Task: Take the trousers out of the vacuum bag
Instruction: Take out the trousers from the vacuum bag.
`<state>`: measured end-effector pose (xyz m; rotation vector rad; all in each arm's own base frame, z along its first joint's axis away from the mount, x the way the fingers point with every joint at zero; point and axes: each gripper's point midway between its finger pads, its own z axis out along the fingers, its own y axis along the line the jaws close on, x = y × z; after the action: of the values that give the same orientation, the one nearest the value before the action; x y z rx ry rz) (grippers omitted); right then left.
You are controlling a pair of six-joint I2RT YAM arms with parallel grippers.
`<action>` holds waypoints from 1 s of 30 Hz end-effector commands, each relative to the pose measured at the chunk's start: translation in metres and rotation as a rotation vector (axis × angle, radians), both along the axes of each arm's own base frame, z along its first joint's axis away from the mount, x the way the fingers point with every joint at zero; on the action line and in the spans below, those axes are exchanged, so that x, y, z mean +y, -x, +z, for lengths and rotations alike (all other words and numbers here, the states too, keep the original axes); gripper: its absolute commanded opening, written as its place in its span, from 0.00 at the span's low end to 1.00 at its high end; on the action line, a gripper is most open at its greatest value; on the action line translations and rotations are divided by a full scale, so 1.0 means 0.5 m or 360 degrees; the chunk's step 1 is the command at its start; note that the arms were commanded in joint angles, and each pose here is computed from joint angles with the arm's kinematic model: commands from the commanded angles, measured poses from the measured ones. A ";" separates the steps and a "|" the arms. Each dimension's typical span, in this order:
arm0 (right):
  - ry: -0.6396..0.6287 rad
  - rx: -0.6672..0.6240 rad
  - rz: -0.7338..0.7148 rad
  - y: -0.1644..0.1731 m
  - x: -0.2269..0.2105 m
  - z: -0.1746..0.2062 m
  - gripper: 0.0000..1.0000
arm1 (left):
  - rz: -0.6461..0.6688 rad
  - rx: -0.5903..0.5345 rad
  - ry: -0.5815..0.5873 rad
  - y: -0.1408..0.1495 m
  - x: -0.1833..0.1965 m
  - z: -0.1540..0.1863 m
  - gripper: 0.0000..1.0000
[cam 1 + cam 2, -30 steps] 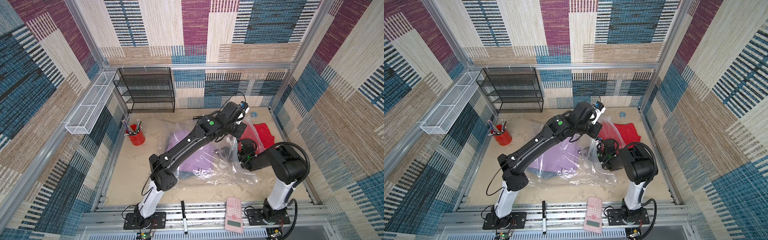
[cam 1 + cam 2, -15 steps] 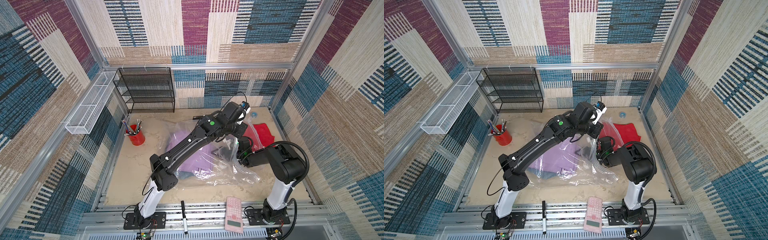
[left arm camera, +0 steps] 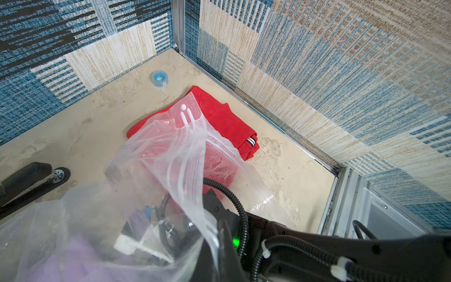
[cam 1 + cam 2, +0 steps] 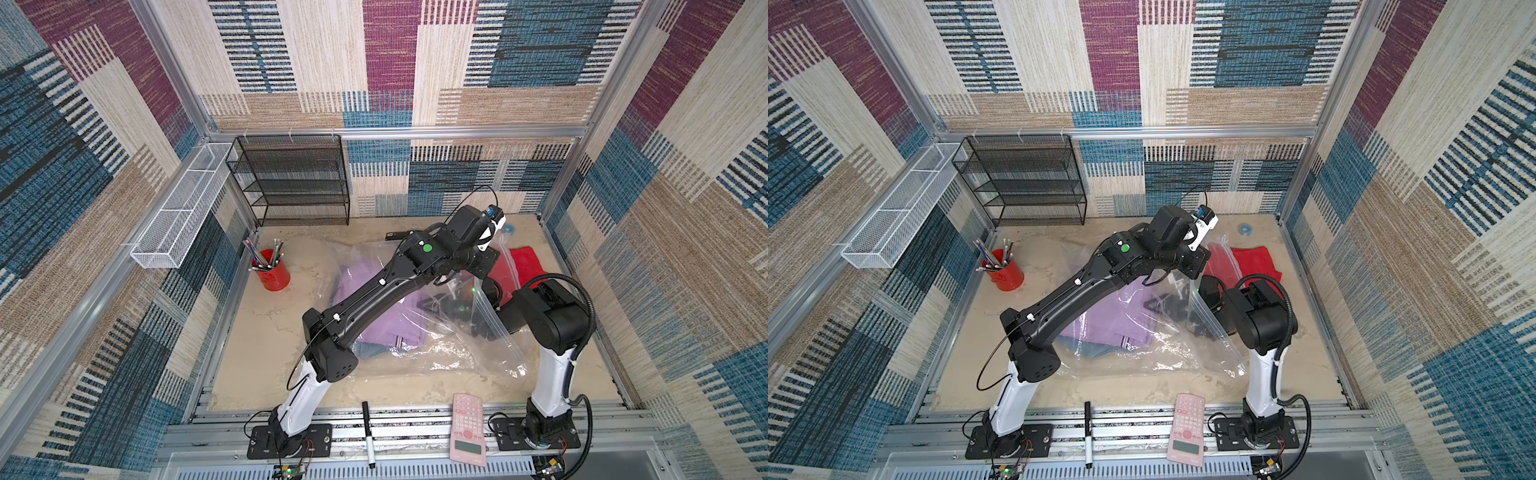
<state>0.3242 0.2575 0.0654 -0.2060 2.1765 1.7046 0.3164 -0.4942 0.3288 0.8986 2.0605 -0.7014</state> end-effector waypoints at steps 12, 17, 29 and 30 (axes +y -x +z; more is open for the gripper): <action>0.0624 0.0245 -0.0230 -0.012 -0.083 -0.078 0.90 | -0.0027 -0.0033 0.0072 0.006 -0.009 0.030 0.00; 0.0584 0.0286 -0.0195 -0.021 -0.073 -0.093 0.91 | -0.0030 -0.0031 0.0070 0.007 -0.012 0.027 0.00; 0.0566 0.0320 -0.0128 -0.022 -0.032 -0.117 0.92 | -0.0028 -0.0040 0.0072 0.006 -0.013 0.029 0.00; 0.0565 0.0321 -0.0128 -0.021 -0.033 -0.117 0.92 | -0.0031 -0.0042 0.0074 0.008 -0.014 0.030 0.00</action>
<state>0.3540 0.2565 0.0507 -0.2308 2.3523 1.4347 0.3134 -0.4959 0.3300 0.9032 2.0557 -0.7028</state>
